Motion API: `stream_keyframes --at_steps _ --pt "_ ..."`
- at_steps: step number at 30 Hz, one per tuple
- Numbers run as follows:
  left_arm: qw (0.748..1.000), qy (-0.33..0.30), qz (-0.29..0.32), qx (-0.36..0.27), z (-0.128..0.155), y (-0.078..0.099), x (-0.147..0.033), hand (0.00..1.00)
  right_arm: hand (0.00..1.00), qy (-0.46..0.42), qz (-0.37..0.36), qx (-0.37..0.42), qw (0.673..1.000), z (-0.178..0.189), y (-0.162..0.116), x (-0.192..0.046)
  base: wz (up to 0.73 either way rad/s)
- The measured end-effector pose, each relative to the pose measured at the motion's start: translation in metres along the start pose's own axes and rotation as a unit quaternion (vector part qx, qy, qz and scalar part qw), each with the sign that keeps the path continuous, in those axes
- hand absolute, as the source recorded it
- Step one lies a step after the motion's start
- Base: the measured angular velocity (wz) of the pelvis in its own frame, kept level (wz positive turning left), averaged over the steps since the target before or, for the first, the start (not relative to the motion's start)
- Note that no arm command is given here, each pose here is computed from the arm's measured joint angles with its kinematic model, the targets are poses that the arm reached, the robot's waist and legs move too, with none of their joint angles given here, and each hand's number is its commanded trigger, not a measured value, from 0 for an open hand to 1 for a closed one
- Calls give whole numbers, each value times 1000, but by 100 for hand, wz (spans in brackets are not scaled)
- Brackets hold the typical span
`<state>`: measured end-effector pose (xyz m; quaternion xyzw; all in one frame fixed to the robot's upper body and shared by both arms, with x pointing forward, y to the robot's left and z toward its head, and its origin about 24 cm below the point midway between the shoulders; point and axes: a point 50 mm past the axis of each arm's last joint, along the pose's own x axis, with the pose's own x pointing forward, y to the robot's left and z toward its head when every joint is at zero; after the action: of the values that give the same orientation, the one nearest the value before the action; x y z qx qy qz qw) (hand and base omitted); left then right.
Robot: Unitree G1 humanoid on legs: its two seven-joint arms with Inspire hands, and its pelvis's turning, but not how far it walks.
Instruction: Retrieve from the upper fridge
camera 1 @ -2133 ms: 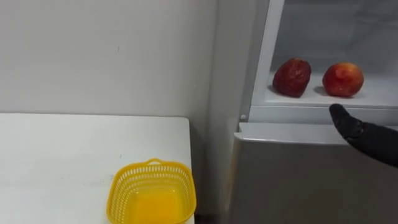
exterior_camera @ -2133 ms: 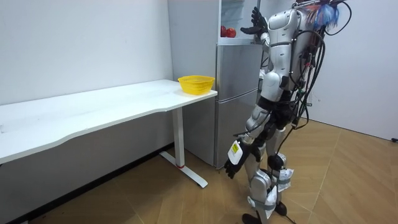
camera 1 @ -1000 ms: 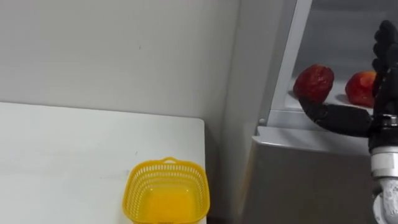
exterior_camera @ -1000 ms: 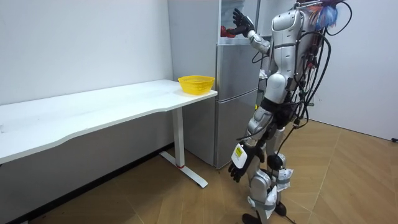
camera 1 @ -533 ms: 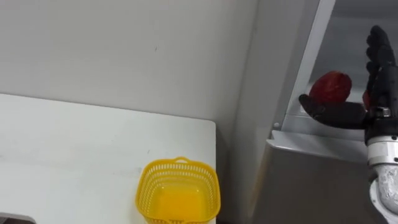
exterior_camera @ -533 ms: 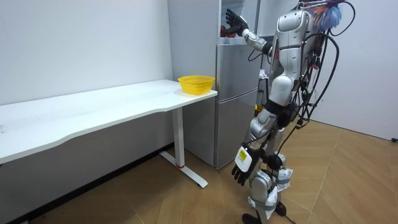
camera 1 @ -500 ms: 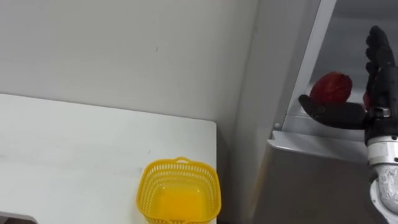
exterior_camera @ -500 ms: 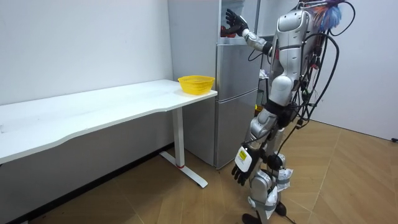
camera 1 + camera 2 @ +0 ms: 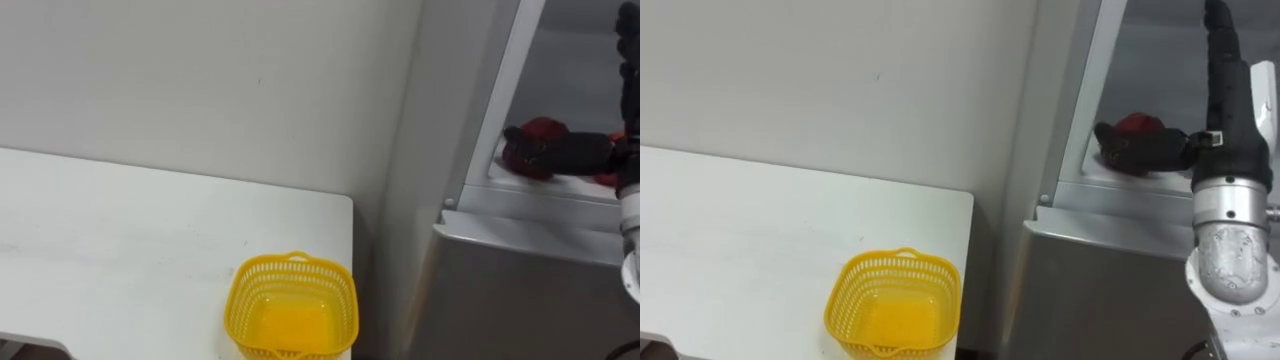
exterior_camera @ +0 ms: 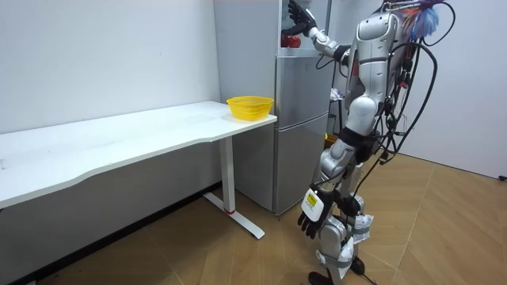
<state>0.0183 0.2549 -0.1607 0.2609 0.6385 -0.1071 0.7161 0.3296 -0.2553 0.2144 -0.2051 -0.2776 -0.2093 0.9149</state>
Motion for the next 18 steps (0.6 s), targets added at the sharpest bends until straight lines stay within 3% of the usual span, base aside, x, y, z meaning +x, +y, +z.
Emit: stream_keyframes --at_steps 18 --pt "1000 8 4 0 -4 -1 -1 0 0 13 -14 22 1000 -3 -2 0 3"
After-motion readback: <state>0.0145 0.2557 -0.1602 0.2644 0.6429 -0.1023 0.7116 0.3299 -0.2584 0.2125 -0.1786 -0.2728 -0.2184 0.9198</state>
